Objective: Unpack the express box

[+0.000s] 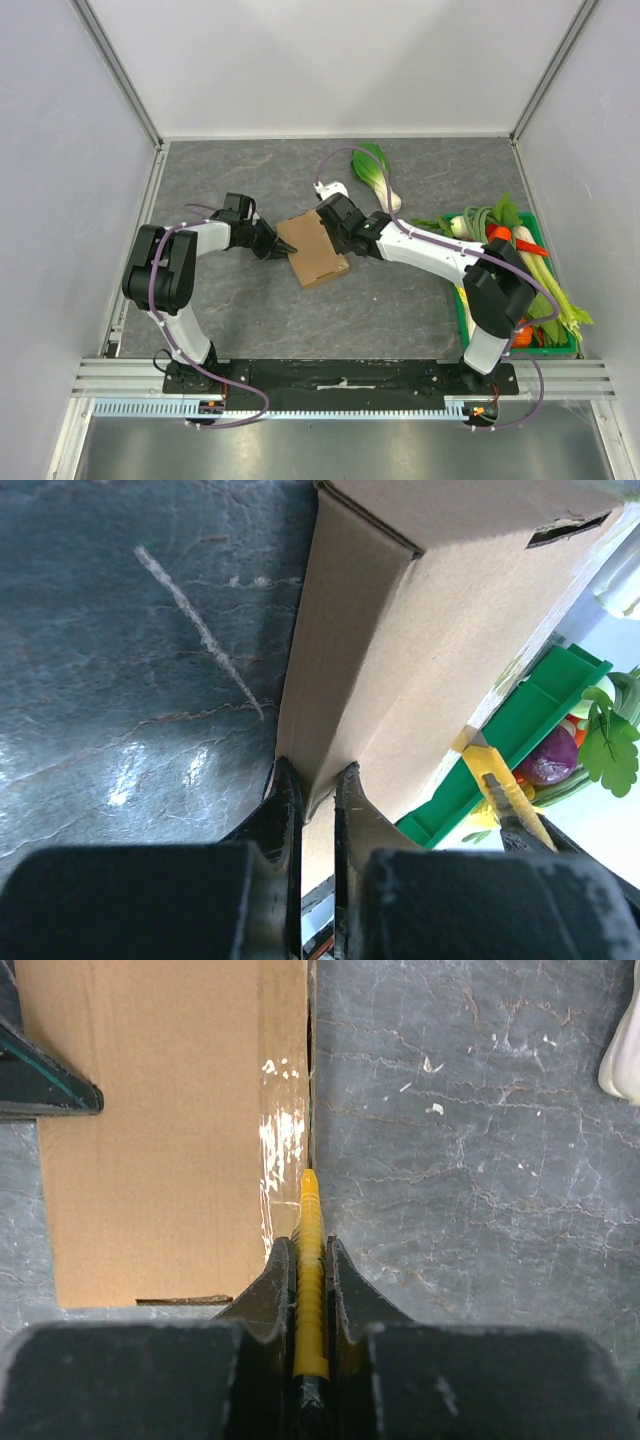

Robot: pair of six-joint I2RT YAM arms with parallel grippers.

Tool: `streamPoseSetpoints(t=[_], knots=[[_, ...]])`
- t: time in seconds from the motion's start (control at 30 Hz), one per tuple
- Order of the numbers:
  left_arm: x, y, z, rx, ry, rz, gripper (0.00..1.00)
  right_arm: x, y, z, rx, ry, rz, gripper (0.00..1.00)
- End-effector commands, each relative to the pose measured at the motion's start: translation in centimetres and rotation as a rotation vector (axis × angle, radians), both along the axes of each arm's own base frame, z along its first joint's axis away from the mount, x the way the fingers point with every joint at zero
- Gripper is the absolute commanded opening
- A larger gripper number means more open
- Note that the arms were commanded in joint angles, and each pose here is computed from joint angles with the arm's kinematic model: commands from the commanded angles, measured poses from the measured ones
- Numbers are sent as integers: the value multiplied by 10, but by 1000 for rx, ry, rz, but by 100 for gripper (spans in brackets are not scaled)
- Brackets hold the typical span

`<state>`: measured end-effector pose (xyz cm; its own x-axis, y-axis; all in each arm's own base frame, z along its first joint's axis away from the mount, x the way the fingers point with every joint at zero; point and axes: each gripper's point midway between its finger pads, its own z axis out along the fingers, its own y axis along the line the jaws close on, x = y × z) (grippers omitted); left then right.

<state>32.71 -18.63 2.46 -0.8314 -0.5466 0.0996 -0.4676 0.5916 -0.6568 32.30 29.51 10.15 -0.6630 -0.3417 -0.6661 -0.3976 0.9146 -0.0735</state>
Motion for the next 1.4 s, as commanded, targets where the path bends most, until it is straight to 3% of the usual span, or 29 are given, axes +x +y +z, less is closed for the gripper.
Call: streamPoseSetpoints(t=[0.0, 0.73, 1.13, 1.23, 1.37], knots=[[-22, 33, -57, 203, 173, 146, 2, -41, -12, -5, -23, 128, 39, 0], [-20, 36, -59, 212, 181, 178, 2, -78, -30, 2, 10, 224, 45, 0], [-22, 36, -61, 218, 181, 173, 2, -91, -37, -27, -4, 280, 25, 0], [-20, 34, -58, 207, 166, 154, 2, -88, -34, -25, 9, 266, 22, 0], [-13, 29, -51, 195, 113, 86, 2, -68, -25, 13, 88, 134, 5, 0]])
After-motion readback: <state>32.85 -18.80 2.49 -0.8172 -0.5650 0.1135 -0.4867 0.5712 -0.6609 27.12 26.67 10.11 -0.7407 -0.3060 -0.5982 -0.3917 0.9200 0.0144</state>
